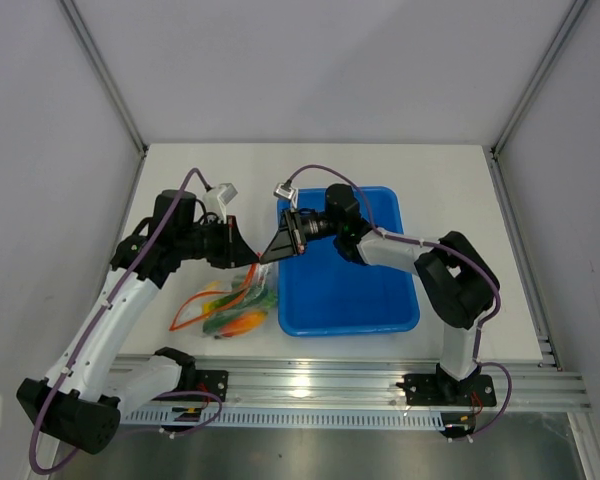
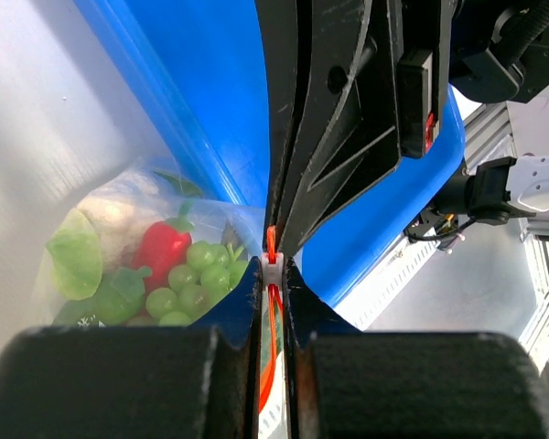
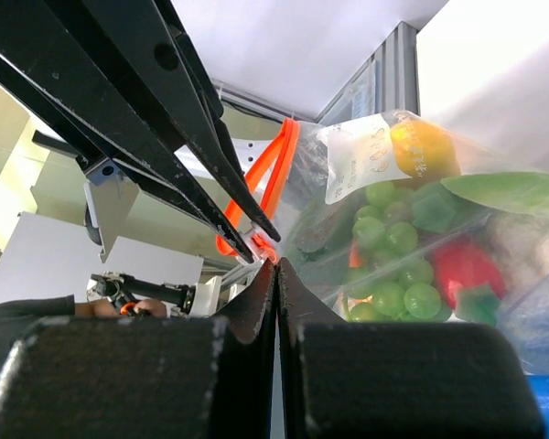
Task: Place the food in the zip-top bag and seal the zipper
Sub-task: Zip the zipper food storage bag at the center of the board.
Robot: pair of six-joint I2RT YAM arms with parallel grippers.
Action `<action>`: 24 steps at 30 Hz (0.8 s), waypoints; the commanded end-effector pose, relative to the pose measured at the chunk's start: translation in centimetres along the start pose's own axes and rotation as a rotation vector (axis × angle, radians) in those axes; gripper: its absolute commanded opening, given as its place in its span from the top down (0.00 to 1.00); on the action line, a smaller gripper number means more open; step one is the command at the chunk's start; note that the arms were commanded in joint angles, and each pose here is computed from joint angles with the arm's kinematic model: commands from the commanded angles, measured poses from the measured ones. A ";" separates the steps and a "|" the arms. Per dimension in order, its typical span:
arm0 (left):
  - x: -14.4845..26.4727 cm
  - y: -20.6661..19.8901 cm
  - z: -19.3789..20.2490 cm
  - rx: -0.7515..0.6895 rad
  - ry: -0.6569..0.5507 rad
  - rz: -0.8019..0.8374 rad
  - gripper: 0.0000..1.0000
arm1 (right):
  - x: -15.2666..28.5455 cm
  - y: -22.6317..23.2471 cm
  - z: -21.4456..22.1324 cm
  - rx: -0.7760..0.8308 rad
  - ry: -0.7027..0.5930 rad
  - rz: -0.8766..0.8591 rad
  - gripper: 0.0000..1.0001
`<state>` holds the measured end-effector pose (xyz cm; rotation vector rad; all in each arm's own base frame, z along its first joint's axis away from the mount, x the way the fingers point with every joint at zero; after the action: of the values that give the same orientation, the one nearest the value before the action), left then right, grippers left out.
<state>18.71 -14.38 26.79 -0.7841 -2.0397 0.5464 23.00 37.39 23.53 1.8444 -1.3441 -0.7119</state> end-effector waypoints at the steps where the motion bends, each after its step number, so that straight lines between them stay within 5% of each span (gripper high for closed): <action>1: 0.7 -0.2 1.6 0.005 0.059 0.029 0.99 | 0.7 -0.4 -1.8 0.074 -0.083 0.033 1.00; 14: 0.9 -0.2 1.5 0.009 0.047 0.012 0.99 | 0.9 0.0 -2.5 0.116 -0.033 -0.045 0.98; 16: 0.9 -0.3 1.4 0.007 0.044 0.015 0.99 | 1.0 0.3 -2.5 0.089 -0.017 -0.078 0.82; 24: 1.0 -0.8 0.6 -0.011 0.033 0.030 0.99 | 0.5 1.5 -1.6 0.125 0.067 -0.163 0.60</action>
<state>17.51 -14.18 26.37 -0.7692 -1.9805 0.5491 24.54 36.96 23.68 1.9193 -1.2666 -0.7315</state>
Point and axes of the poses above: each gripper's point midway between its finger pads, its own x axis back along the fingers, its own y axis along the line the jaws close on, z = x × y, the point moved 5 cm from there along x, back along the fingers, and after that the axes turned 7 degrees about x, right-handed, at the moved point
